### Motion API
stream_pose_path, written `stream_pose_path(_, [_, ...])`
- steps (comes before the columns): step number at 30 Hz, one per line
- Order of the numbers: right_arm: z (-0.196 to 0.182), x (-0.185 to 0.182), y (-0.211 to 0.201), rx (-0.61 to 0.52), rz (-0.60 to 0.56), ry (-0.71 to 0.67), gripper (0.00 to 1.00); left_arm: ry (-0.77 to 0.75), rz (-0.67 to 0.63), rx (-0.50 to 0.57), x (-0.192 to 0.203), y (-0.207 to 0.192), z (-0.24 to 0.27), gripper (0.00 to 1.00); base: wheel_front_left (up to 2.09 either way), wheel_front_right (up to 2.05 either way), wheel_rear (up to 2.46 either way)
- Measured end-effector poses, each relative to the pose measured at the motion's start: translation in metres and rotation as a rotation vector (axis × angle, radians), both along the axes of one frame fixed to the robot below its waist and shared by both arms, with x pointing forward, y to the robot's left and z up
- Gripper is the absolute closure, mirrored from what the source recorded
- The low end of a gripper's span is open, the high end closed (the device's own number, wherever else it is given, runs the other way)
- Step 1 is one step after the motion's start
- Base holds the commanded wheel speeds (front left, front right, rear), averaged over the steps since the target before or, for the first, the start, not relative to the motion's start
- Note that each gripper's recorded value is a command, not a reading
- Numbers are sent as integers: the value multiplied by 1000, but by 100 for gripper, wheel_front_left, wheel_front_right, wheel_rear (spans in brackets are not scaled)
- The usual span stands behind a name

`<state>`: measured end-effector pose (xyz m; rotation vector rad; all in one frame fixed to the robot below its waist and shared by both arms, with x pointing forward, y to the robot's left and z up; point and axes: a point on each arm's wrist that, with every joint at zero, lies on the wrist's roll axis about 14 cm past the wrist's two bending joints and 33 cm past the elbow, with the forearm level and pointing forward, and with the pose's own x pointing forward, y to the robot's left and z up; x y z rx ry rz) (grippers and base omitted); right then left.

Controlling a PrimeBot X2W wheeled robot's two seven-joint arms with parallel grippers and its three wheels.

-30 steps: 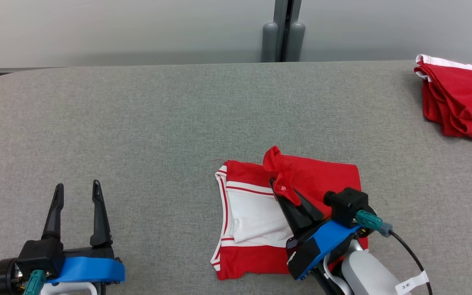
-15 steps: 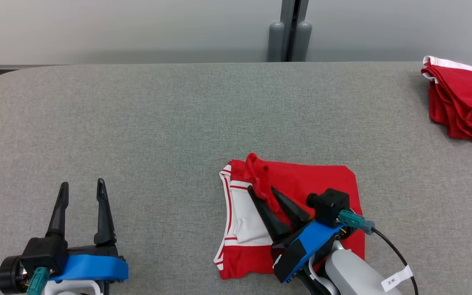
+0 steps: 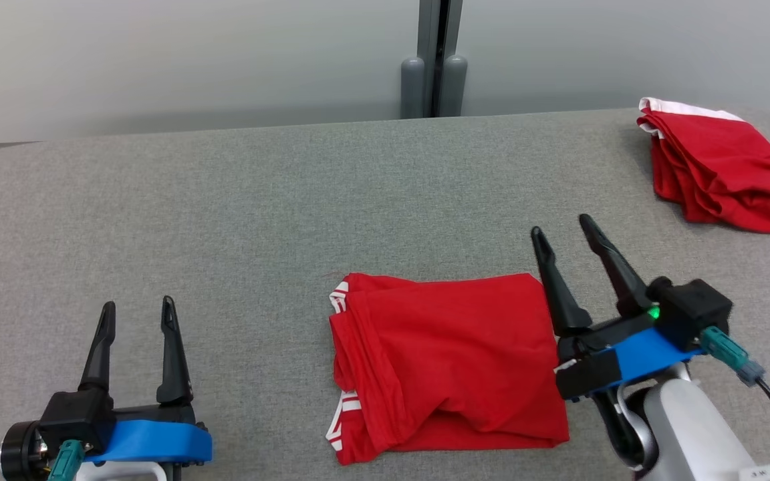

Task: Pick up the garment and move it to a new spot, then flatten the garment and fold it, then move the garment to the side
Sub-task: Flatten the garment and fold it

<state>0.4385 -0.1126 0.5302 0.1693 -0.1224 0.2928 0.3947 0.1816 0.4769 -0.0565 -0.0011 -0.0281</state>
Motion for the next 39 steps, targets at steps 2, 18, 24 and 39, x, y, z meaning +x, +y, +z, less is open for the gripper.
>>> stream_pose_path(2, [4, -6, -19, -9, -55, -18, 0, -4, -12, 1, 0, -4, 1, 0, 0, 0, 0])
stream_pose_path(18, [-31, -70, -72, -11, -241, 78, 0, -15, -44, 7, -9, -13, 6, 0, 0, 0, 0])
stream_pose_path(24, [-31, -73, -72, -2, -248, 79, 0, -9, -72, 3, -13, -20, 4, 0, 0, 0, 0])
stream_pose_path(39, [-37, -67, -66, -6, -232, 96, 0, 150, -439, -93, -48, -134, -39, 0, 0, 0, 0])
